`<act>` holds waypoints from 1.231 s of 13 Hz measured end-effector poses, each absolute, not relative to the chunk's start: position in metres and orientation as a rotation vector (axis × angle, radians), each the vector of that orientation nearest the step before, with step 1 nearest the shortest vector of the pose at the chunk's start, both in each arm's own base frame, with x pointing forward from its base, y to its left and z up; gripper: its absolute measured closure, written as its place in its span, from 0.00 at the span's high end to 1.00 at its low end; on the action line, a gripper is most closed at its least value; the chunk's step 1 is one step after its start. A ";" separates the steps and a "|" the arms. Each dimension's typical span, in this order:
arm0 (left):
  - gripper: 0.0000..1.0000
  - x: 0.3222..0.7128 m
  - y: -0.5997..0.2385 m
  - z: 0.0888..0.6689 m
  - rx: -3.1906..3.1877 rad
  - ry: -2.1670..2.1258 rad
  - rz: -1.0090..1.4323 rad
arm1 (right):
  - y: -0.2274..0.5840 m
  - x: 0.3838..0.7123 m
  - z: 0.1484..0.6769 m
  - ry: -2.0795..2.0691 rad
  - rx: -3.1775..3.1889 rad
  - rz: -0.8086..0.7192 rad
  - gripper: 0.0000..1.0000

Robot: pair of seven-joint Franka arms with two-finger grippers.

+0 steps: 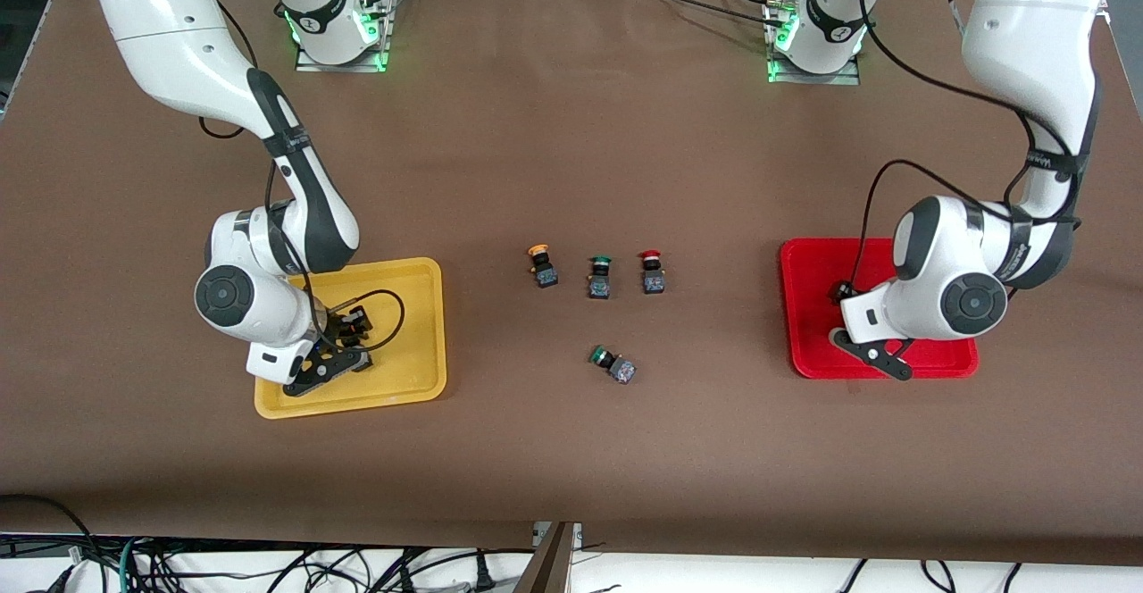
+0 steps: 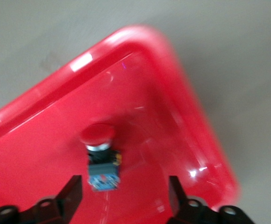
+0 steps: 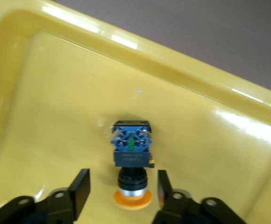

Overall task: Place red and yellow buttons in trays
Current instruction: 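Place orange in yellow tray while the left gripper places red in red tray, then grasp another orange button with the right gripper while the left gripper grasps red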

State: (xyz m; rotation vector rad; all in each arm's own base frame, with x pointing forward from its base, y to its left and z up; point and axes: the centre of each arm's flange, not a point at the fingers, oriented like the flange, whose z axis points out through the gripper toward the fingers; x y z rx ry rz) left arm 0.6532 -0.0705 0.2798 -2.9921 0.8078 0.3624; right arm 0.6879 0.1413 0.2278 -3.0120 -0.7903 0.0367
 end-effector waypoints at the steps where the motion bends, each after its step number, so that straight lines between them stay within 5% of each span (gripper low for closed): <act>1: 0.99 0.648 -0.101 0.310 -3.000 0.778 0.335 | 0.154 0.687 0.239 -0.776 -2.994 0.048 0.84; 4: 1.00 0.618 -0.217 0.332 -3.077 0.476 0.284 | 0.220 0.674 0.267 -0.621 -2.969 0.081 0.89; 8: 1.00 0.582 -0.333 0.235 -3.171 0.035 0.226 | 0.346 0.622 0.268 -0.376 -2.982 0.111 0.89; 12: 1.00 0.562 -0.361 0.177 -3.169 -0.099 0.275 | 0.433 0.571 0.243 -0.248 -2.984 0.086 0.89; 16: 0.59 0.565 -0.362 0.182 -3.174 -0.100 0.256 | 0.446 0.556 0.210 -0.204 -2.980 0.073 0.89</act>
